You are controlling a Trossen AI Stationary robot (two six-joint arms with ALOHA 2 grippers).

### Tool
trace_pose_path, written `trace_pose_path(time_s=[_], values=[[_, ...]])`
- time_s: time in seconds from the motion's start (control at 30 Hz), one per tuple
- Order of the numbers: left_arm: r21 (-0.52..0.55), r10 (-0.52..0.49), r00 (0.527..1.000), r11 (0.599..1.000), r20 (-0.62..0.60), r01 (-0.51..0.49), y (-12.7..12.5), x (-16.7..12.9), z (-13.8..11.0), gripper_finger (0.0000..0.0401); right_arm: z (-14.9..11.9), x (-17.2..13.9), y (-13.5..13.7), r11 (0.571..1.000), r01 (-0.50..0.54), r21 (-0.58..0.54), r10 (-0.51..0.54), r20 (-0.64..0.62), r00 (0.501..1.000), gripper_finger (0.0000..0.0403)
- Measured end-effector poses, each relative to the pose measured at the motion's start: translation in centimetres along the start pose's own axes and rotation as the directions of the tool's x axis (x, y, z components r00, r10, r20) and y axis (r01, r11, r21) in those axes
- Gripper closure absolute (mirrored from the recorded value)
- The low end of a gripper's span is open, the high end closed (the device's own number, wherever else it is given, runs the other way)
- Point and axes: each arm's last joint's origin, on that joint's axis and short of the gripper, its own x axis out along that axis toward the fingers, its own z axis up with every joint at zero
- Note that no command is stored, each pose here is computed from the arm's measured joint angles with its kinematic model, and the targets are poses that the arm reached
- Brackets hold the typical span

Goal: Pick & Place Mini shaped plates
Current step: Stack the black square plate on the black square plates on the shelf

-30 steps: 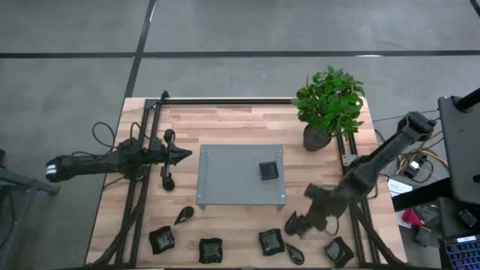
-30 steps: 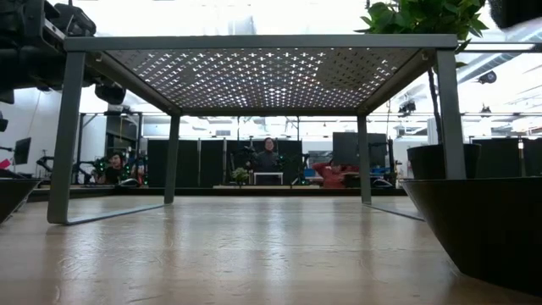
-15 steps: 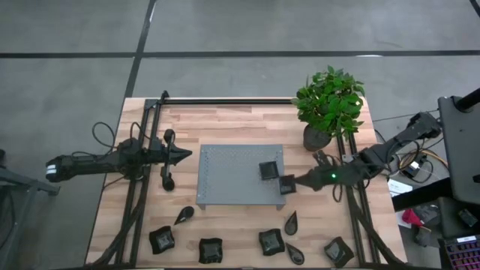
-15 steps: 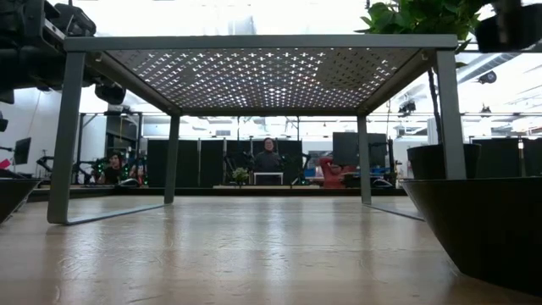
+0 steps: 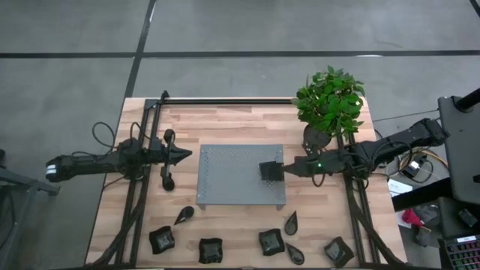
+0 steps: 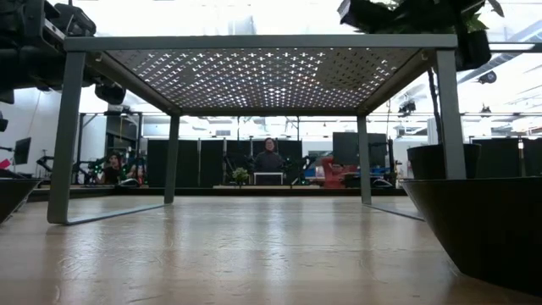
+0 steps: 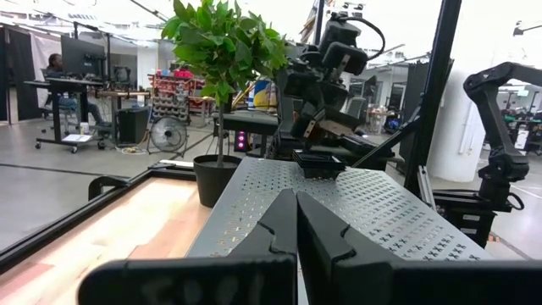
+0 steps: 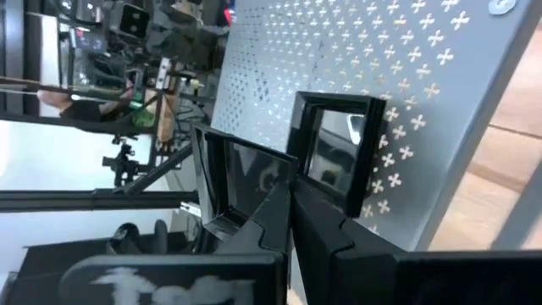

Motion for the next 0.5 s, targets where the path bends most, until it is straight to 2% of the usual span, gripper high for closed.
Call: trace_pose_path(time_s=[0.17, 0.3, 0.5], values=[[0.000, 0.000, 1.000, 1.000, 0.000, 0.000, 0.0, 0.0, 0.0, 0.0401, 0.9, 0.3, -0.1, 1.000, 0.006, 0.019, -0.006, 0.011, 1.000, 0.0394], [0.000, 0.000, 1.000, 1.000, 0.000, 0.000, 0.0, 0.0, 0.0, 0.0401, 1.4, 0.7, -0.3, 1.000, 0.023, -0.005, -0.023, 0.033, 0.999, 0.0394], [0.000, 0.000, 1.000, 1.000, 0.000, 0.000, 0.0, 0.0, 0.0, 0.0401, 1.5, 1.7, -0.6, 0.998, 0.051, -0.028, -0.051, 0.000, 0.999, 0.0394]])
